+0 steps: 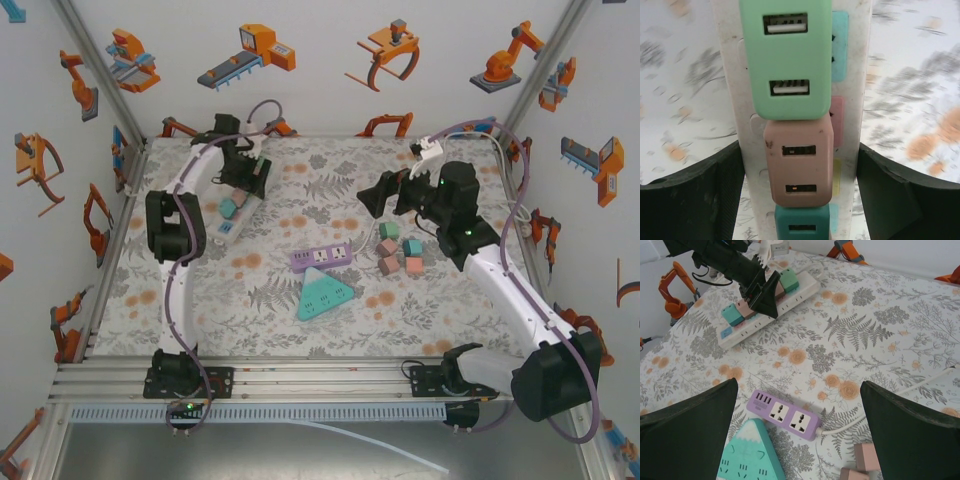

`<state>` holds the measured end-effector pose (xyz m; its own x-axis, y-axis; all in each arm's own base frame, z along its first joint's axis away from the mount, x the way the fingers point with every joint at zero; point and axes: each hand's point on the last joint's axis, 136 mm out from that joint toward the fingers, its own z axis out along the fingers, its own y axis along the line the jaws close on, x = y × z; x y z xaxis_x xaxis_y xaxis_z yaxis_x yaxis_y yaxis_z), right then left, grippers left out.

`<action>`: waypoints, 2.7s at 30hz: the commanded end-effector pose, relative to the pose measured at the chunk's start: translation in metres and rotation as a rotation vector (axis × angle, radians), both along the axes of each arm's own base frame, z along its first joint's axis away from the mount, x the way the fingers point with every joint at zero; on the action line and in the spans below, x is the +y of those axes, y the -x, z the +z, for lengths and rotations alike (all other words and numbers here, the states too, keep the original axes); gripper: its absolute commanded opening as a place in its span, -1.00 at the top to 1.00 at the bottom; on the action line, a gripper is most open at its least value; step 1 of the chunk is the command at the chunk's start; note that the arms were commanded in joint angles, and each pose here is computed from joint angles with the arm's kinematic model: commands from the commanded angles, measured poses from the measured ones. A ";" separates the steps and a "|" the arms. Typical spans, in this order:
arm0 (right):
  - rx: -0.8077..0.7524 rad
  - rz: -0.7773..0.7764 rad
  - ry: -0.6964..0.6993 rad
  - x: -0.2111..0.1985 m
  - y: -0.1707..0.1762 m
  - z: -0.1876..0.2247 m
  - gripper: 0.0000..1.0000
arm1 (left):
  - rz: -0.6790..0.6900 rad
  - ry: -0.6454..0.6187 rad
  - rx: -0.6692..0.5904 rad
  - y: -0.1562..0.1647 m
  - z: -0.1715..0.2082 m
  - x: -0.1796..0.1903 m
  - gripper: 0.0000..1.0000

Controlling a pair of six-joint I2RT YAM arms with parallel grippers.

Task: Pull the plug off the socket

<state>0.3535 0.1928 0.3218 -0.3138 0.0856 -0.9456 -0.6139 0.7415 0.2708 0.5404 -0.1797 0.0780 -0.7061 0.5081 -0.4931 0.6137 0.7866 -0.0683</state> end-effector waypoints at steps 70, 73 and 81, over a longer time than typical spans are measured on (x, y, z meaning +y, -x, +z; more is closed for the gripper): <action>-0.424 0.717 0.553 0.045 -0.002 -0.064 -0.77 | 0.588 0.500 -0.189 0.116 0.157 0.043 -0.64; -0.380 0.811 0.657 0.053 -0.009 -0.096 -0.67 | 0.672 0.551 -0.108 0.120 0.135 0.060 -0.64; -0.334 0.939 0.714 0.084 -0.032 -0.145 -0.56 | 0.700 0.558 -0.017 0.118 0.098 0.064 -0.64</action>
<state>0.3886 0.2726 0.1773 0.2395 -0.6164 -0.7501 -0.9613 -0.0419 -0.2725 0.4194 -0.1083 0.1761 -0.7521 -0.3143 -0.5793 0.0120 0.8723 -0.4888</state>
